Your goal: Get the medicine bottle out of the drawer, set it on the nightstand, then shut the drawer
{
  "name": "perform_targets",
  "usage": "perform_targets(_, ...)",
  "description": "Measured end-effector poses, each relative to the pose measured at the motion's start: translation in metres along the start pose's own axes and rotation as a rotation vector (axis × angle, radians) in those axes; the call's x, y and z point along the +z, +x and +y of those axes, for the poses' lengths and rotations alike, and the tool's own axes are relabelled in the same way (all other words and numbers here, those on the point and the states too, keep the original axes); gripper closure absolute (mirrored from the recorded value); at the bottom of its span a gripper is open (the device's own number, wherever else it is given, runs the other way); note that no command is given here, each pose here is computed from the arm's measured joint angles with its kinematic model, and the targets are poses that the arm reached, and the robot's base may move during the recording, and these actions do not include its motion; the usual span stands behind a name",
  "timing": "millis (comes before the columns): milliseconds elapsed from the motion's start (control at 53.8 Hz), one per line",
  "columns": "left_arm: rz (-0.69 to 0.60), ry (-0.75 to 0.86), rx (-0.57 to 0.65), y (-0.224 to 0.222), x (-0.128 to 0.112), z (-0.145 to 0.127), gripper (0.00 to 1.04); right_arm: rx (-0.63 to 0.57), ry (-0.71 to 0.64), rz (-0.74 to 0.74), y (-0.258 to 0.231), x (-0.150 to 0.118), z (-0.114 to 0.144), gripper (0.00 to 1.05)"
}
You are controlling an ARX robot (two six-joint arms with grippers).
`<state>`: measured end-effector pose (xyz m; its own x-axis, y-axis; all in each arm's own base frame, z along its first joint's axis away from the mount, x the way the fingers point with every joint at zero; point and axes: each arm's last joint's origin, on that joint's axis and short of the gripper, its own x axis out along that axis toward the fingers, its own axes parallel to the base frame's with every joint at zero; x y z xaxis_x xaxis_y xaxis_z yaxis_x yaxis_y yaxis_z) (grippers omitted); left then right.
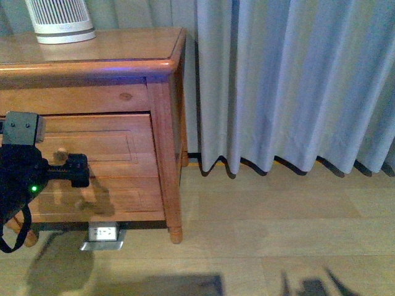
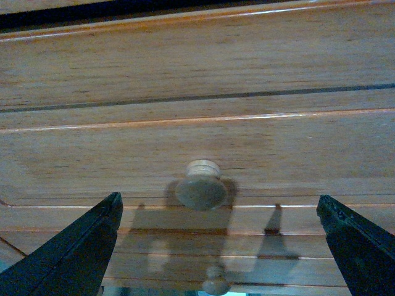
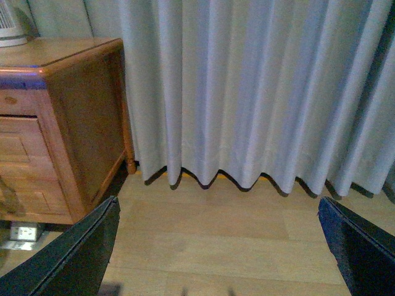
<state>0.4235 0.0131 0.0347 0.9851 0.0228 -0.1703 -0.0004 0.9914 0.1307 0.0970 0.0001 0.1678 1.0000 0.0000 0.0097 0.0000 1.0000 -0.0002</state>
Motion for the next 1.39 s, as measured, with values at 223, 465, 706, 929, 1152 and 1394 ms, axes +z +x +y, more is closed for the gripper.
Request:
perform_targets(223,0.006,-0.002,-0.001,0.007,-0.003,0.003,0.07,0.0,0.0,0.0,0.0,0.0,0.0,0.07)
perform_targets(465,0.011,-0.006,-0.002,0.014,-0.004,0.004,0.07,0.0,0.0,0.0,0.0,0.0,0.0,0.07)
perform_targets(706,0.001,-0.023,0.01,0.023,0.002,0.008,0.07,0.0,0.0,0.0,0.0,0.0,0.0,0.07)
perform_targets(929,0.019,-0.03,0.007,0.024,0.0,0.008,0.28,0.0,0.0,0.0,0.0,0.0,0.0,0.07)
perform_targets(1152,0.025,-0.031,0.006,0.024,-0.001,0.007,0.62,0.0,0.0,0.0,0.0,0.0,0.0,0.07)
perform_targets(1394,0.031,-0.034,0.011,0.024,-0.001,0.006,0.8,0.0,0.0,0.0,0.0,0.0,0.0,0.07)
